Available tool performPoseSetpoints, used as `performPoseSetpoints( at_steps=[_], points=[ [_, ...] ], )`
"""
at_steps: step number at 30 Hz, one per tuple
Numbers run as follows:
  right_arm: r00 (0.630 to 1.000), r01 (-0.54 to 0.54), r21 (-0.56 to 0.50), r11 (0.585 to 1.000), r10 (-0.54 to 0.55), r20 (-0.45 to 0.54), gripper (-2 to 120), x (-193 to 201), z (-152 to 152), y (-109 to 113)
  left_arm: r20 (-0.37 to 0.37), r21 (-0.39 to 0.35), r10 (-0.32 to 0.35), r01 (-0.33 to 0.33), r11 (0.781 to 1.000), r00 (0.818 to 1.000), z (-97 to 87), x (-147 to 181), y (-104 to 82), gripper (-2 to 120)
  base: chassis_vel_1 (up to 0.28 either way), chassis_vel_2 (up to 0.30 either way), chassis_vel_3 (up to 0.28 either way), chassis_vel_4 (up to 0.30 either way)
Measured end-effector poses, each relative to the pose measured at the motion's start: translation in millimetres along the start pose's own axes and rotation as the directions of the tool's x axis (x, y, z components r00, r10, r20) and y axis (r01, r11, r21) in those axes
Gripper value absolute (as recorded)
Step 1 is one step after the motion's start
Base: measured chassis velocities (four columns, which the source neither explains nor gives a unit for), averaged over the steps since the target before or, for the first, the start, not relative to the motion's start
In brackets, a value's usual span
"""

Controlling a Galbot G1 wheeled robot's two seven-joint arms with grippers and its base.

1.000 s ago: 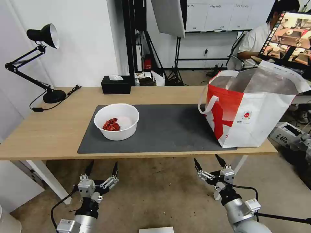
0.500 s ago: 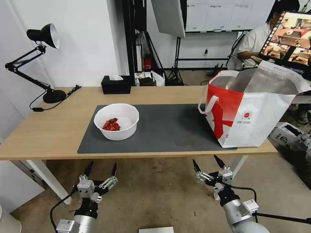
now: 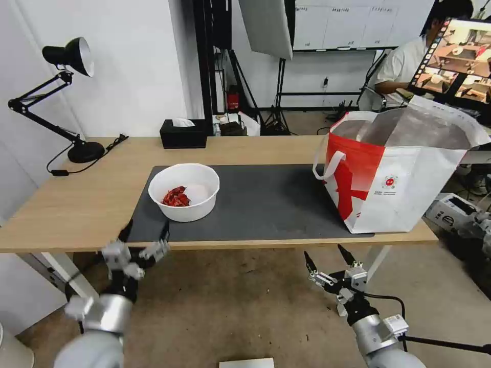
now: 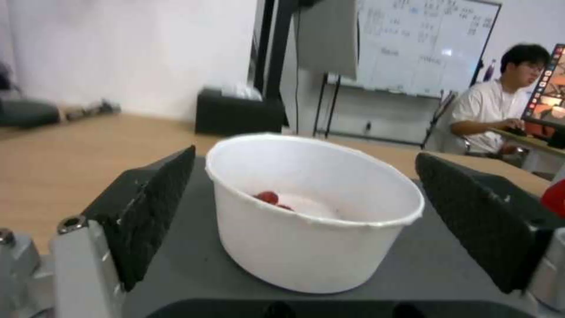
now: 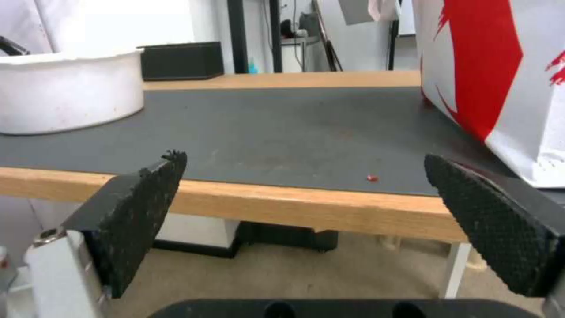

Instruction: Pick up the trash from the table and place it into the takeout bag.

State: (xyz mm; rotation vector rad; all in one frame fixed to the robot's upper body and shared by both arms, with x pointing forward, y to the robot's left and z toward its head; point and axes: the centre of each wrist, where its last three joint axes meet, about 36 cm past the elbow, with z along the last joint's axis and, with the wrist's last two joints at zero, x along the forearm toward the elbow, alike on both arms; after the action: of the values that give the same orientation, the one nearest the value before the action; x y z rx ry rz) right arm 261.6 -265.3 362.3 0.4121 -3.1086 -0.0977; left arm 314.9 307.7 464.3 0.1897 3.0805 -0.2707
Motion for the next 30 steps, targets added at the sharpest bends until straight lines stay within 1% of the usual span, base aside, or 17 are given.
performPoseSetpoints(
  at_steps=[2,3,4,7,8,10,12,13,16,17,19,21,24,25,26,28,30],
  points=[
    [1.000,0.000,0.000,1.000,0.000,0.000,100,0.0,0.0,0.1,-0.085,0.072,0.012,-0.006,0.997,0.996,-24.8,-20.9,8.1,100,0.000,0.000,0.000,0.000],
    [1.000,0.000,0.000,1.000,0.000,0.000,100,0.0,-0.1,0.0,-0.122,0.097,0.018,-0.006,0.995,0.992,-35.9,-34.2,15.2,100,0.000,0.000,0.000,0.000],
    [1.000,0.000,0.000,1.000,0.000,0.000,100,0.0,-0.1,0.0,-0.122,0.097,0.018,-0.006,0.995,0.992,-35.9,-34.2,15.2,100,0.000,0.000,0.000,0.000],
    [1.000,0.000,-0.001,1.000,0.000,0.000,100,-0.1,-0.2,0.0,-0.220,0.151,0.053,-0.019,0.988,0.974,-63.7,-66.7,33.7,100,0.000,0.000,0.000,0.000],
    [1.000,0.000,-0.001,1.000,0.000,0.000,100,-0.1,-0.2,0.0,-0.220,0.151,0.053,-0.019,0.988,0.974,-63.7,-66.7,33.7,100,0.000,0.000,0.000,0.000],
    [1.000,0.000,-0.001,1.000,0.000,0.000,100,-0.1,-0.2,0.0,-0.291,0.164,0.075,-0.027,0.986,0.954,-83.4,-92.0,48.6,100,0.000,0.000,0.000,0.000],
    [1.000,0.000,-0.001,1.000,0.000,0.000,100,-0.1,-0.2,0.0,-0.348,0.177,0.092,-0.031,0.984,0.933,-93.3,-109.4,58.1,100,0.000,0.000,0.000,0.000],
    [1.000,0.000,-0.001,1.000,0.000,0.000,100,-0.1,-0.2,0.0,-0.348,0.177,0.092,-0.031,0.984,0.933,-93.3,-109.4,58.1,100,0.000,0.000,0.000,0.000],
    [1.000,0.000,-0.001,1.000,0.000,0.000,100,-0.2,-0.3,0.0,-0.442,0.198,0.118,-0.031,0.980,0.889,-103.1,-134.5,70.3,100,0.000,0.000,0.000,0.000],
    [1.000,0.000,-0.001,1.000,0.000,0.000,100,-0.2,-0.3,0.0,-0.442,0.198,0.118,-0.031,0.980,0.889,-103.1,-134.5,70.3,100,0.000,0.000,0.000,0.000],
    [1.000,0.000,-0.001,1.000,0.000,0.001,100,-0.1,-0.3,0.1,-0.472,0.193,0.109,-0.018,0.981,0.875,-104.9,-144.6,76.8,100,0.000,0.000,0.000,0.000],
    [1.000,0.000,-0.001,1.000,0.000,0.001,100,-0.1,-0.3,0.1,-0.472,0.193,0.109,-0.018,0.981,0.875,-104.9,-144.6,76.8,100,0.000,0.000,0.000,0.000],
    [1.000,0.001,-0.001,1.000,-0.001,0.001,100,-0.2,-0.4,0.1,-0.526,0.183,0.081,0.019,0.983,0.847,-102.0,-165.4,93.1,100,0.000,0.000,0.000,0.000],
    [1.000,0.001,-0.001,1.000,-0.001,0.001,100,-0.2,-0.4,0.1,-0.526,0.183,0.081,0.019,0.983,0.847,-102.0,-165.4,93.1,100,0.000,0.000,0.000,0.000],
    [1.000,0.001,-0.001,1.000,-0.001,0.001,100,-0.2,-0.4,0.1,-0.535,0.181,0.075,0.027,0.983,0.842,-100.4,-168.9,95.8,100,0.000,0.000,0.000,0.000],
    [1.000,0.001,-0.001,1.000,-0.001,0.001,100,-0.2,-0.4,0.1,-0.563,0.160,0.048,0.052,0.986,0.825,-94.9,-180.0,102.0,100,0.000,0.000,0.000,0.000],
    [1.000,0.001,-0.001,1.000,-0.001,0.001,100,-0.2,-0.4,0.1,-0.568,0.155,0.041,0.058,0.986,0.822,-93.8,-183.2,102.4,100,0.000,0.000,0.000,0.000]
  ],
)
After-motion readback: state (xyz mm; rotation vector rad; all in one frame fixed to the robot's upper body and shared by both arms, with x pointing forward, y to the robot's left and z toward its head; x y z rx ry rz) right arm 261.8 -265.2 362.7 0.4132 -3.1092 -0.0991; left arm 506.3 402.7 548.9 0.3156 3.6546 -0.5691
